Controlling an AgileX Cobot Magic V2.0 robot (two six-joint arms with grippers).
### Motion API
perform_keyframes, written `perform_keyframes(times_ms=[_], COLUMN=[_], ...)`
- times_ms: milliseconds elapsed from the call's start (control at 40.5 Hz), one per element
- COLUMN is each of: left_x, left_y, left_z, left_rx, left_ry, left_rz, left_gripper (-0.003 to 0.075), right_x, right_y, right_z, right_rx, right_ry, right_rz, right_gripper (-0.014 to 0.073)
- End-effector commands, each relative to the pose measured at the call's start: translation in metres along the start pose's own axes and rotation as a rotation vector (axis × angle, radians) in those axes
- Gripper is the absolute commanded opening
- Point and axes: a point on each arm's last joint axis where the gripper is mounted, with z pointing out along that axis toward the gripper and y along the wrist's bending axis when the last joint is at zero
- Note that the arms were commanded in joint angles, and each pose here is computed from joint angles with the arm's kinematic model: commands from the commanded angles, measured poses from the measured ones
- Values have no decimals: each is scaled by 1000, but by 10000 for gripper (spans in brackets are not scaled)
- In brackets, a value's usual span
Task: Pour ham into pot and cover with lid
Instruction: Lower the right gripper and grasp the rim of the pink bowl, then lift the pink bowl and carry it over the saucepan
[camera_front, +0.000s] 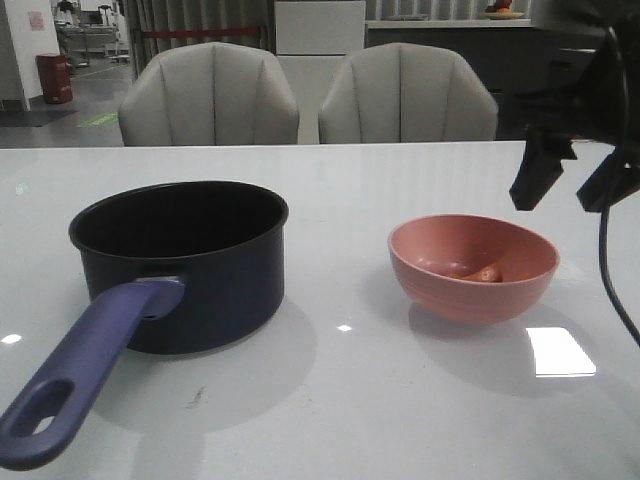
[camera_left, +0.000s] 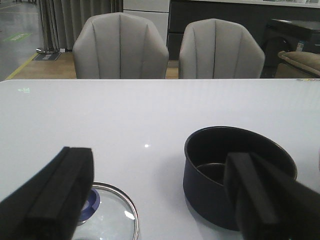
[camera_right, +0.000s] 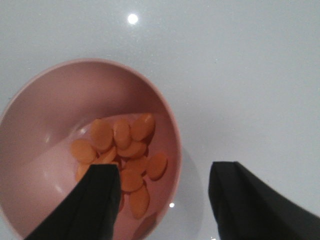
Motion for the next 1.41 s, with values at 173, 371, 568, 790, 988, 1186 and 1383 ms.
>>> perform_keyframes(times_ms=[173,371,568,790,988,1186,1383], left_x=[-15,-15,-15,-15,-15,-15,-15], left_y=[-1,-1,-1,-1,-1,-1,-1], left_z=[-2,-2,-2,-2,-2,-2,-2], left_rx=[13,13,13,13,13,13,13], left_ry=[-94,-94,-94,-94,-94,-94,-94], left_rz=[-11,-11,-11,-11,-11,-11,-11], left_gripper=[582,582,582,582,582,582,582], right_x=[-25,-26,-26,-31,-55,-68,-67], right_y=[-2,-4,-5,-3,17,58,102], right_z=[26,49,54,48,-2,-58,-73], right_rx=[6,11,13,5,-33,-114,-204], right_ry=[-15,37,42,12,-167,-440,-635], right_rz=[-6,-2,-1,1,-109,-197,-293], right_gripper=[491,389,130,135,135,135,135])
